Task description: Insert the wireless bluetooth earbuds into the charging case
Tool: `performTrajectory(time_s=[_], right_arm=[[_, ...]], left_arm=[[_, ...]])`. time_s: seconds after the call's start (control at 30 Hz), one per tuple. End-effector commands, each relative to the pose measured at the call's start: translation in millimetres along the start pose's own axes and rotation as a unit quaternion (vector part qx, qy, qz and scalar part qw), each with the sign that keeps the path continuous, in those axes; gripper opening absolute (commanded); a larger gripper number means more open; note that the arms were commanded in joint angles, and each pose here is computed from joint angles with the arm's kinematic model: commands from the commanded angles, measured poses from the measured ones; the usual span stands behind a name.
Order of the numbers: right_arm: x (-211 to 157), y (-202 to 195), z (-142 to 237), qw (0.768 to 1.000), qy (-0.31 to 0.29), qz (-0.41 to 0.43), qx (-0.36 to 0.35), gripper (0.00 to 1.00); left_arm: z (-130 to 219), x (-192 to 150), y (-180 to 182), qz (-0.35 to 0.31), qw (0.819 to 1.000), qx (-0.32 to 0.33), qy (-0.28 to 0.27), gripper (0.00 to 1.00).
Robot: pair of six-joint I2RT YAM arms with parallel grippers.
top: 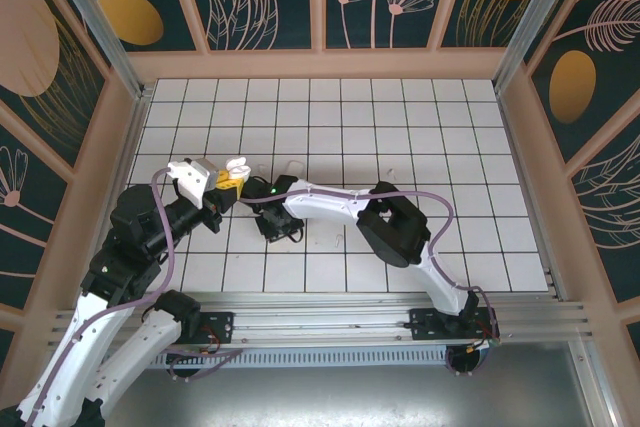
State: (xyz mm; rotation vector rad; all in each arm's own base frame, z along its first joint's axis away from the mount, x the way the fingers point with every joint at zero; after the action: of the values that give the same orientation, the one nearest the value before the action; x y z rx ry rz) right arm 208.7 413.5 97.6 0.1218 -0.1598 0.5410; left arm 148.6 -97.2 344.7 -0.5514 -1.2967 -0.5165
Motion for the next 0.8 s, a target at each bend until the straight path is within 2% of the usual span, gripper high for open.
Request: performTrajectory(time_s=[0.0, 0.33, 0.77], right_arm=[[-7, -2, -5, 0.999, 0.024, 0.010, -0.020, 0.24], [5, -18, 19, 0.999, -0.030, -0.029, 0.015, 0.18], [15, -97, 83, 0.982, -0.143, -0.115, 0.053, 0.16]], left_arm=[[4, 9, -2, 0.001, 1.000, -0.008, -0.024, 0.00], [-7, 2, -7, 0.032, 0.997, -0.055, -0.032, 0.00], [-34, 5, -7, 0.043, 0.994, -0.097, -0.032, 0.00]])
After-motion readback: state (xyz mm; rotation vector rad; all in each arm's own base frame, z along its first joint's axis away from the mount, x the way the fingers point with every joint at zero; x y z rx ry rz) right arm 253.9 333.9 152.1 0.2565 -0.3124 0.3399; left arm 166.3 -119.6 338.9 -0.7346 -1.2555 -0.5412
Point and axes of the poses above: each hand's point on the last joint's axis, 136 mm out from that joint toward the fingers, its own z axis back along the fingers, its own y axis along the line the jaws close on, x = y × z, the point moved 8 cm from there along z, back along the fingers, and after that the axes turned 3 degrees about z, right-handed, at the moved point
